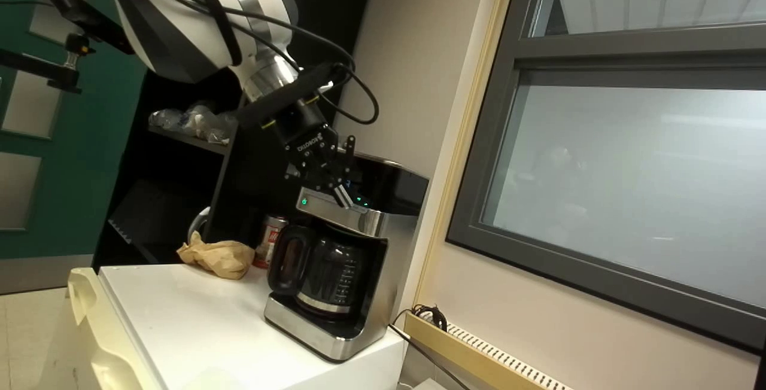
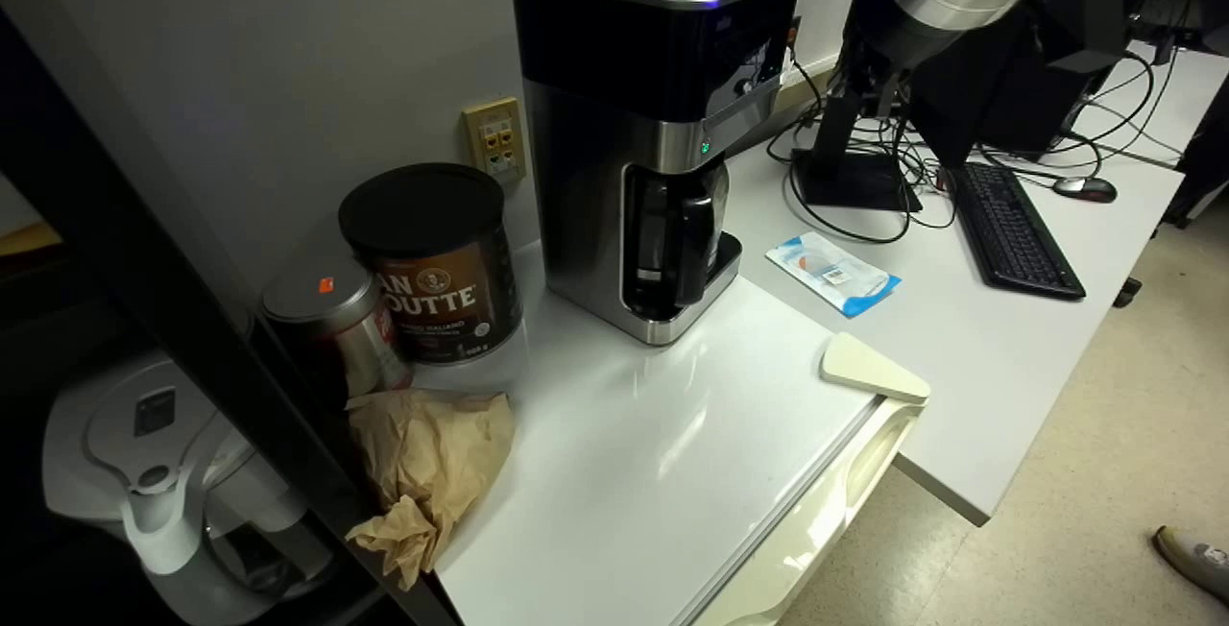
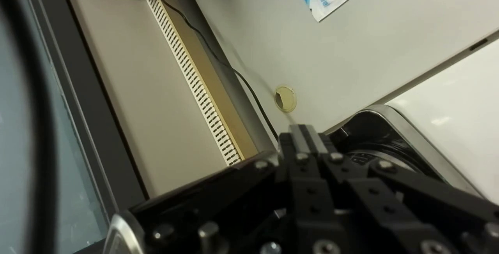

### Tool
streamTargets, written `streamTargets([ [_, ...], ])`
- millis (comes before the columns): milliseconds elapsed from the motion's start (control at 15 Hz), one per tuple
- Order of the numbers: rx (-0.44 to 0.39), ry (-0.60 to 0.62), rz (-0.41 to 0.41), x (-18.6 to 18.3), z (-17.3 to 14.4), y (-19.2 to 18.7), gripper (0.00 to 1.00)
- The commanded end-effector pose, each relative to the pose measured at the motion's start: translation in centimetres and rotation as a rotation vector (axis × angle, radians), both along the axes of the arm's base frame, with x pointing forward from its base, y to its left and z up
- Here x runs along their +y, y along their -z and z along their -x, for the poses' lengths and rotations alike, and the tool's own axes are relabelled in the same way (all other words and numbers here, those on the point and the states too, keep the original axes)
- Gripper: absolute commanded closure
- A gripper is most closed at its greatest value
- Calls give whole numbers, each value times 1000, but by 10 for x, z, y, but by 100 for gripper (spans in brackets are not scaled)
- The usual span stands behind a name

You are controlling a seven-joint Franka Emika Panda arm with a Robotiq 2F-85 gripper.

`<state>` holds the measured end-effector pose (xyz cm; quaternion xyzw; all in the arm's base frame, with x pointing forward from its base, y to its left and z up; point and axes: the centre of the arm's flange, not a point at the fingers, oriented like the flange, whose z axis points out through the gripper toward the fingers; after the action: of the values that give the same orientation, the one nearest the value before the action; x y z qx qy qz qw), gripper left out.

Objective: Press the last button to the right of the coffee maker

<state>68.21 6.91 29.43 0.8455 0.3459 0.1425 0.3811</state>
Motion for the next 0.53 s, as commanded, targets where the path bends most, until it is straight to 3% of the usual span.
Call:
streamTargets([
  [0, 9, -14, 2, 6, -31, 1, 98],
  [467, 17, -16, -4, 10, -53, 10, 98],
])
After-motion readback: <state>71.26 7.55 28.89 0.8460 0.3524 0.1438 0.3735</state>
